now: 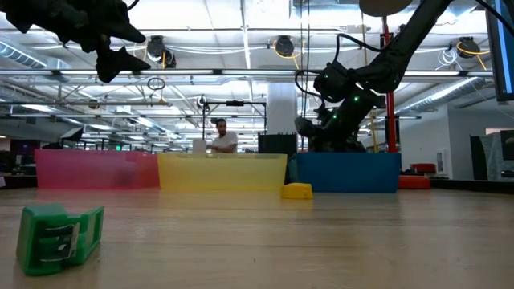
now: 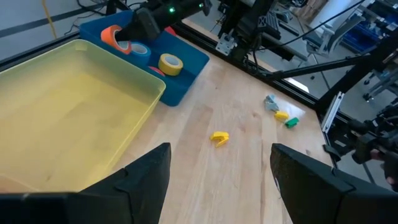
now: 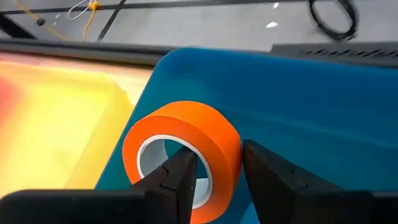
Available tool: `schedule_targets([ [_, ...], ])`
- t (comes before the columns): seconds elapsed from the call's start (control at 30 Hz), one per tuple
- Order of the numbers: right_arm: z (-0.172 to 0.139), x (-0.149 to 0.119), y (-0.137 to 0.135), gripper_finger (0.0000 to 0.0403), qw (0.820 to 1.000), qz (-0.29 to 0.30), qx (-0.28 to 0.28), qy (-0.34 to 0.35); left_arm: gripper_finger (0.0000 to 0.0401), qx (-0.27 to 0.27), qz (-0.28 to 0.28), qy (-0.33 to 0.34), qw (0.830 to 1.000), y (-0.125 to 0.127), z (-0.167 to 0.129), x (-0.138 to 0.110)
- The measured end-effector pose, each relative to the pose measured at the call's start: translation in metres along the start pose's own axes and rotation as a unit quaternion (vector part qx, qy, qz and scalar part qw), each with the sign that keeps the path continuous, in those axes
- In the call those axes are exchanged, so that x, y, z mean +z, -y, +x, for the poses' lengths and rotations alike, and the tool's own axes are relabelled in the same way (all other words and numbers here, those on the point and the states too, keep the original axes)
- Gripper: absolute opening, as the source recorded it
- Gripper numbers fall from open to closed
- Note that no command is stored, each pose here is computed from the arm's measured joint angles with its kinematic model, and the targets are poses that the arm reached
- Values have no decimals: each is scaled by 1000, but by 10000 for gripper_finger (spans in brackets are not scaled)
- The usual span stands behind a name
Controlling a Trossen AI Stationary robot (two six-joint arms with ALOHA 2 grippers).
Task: Pick and place Stapler, Stapler remover, tape
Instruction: Put the orange tape into the blue bin
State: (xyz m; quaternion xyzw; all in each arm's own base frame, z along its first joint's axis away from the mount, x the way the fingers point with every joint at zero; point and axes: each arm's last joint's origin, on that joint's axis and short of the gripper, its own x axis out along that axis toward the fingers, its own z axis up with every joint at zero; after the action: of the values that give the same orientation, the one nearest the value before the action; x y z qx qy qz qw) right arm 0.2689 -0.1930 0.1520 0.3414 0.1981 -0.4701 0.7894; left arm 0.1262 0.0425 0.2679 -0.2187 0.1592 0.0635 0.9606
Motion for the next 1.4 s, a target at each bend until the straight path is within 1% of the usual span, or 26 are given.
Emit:
schedule_targets([
  [0.13, 0, -1, -1, 123, 1000, 4, 20, -17, 274, -4, 2, -1, 1000, 0, 0, 0],
  [0.27, 0, -2, -2, 122, 998, 25, 38, -33, 274, -21, 5, -7, 1000, 1, 0, 0],
  [0.5, 0, -2, -2, 121, 997, 38, 48, -43, 274, -25, 4, -11, 1000, 1, 0, -1],
  [0.73, -3, -5, 1, 121, 996, 48, 31, -63, 274, -28, 8, -25, 999, 1, 0, -3],
  [0.83, -7, -1, 0, 121, 997, 50, 32, -55, 273, -32, 14, -27, 999, 1, 0, -4],
  [0.97, -17, 7, 2, 121, 998, 55, 16, -34, 274, -32, 15, -27, 999, 1, 0, -4],
  [1.07, -22, 13, 5, 121, 998, 59, 11, -30, 273, -32, 22, -27, 999, 1, 0, -4],
  [1.2, -25, 17, 6, 121, 997, 63, 23, -30, 273, -33, 24, -26, 999, 1, 0, -4],
  [1.4, -24, 17, 7, 130, 997, 61, 22, -31, 273, -33, 24, -25, 999, 1, 0, -3],
])
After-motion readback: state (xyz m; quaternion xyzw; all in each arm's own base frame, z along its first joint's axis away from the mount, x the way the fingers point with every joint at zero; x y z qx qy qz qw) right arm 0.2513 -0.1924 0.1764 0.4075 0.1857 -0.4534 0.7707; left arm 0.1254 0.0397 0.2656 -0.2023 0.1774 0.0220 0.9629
